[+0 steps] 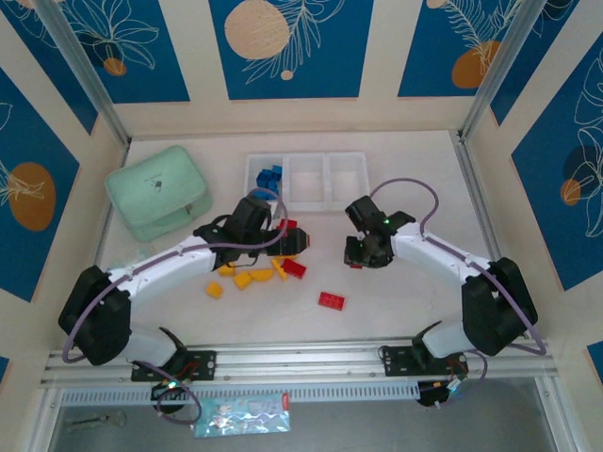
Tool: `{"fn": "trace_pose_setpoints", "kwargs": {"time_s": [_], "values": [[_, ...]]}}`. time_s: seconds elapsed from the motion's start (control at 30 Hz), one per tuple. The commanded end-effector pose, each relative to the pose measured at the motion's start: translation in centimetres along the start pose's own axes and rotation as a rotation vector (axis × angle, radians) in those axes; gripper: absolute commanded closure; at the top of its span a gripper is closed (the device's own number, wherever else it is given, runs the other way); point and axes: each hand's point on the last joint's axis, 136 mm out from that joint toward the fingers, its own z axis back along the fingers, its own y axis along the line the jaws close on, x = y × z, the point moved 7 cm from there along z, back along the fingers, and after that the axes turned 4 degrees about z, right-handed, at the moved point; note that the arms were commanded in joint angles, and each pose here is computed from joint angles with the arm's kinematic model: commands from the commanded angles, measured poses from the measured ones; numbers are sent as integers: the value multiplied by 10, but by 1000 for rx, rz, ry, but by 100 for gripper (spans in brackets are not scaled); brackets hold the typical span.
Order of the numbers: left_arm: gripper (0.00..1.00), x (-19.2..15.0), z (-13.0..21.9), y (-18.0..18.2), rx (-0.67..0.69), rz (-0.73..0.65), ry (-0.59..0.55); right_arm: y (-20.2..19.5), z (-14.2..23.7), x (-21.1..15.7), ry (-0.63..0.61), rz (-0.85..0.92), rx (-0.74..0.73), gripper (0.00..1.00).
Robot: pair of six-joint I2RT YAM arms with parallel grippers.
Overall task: Sort the legos into containers by color
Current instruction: Place the lego in the container.
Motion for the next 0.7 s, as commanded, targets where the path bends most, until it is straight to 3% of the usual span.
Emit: {"fn": "trace_pose_setpoints", "kwargs": {"time_s": [0.0, 0.4, 0.67], "values": [[0, 17, 22, 4, 37, -5, -56, 18, 23, 22, -88, 87, 33, 76], [0, 48, 58, 38, 131, 96, -144, 98, 25, 124, -272, 260, 174, 76], [0, 71, 63, 56, 171, 150, -184, 113, 5, 186, -323, 292, 163, 75]]}}
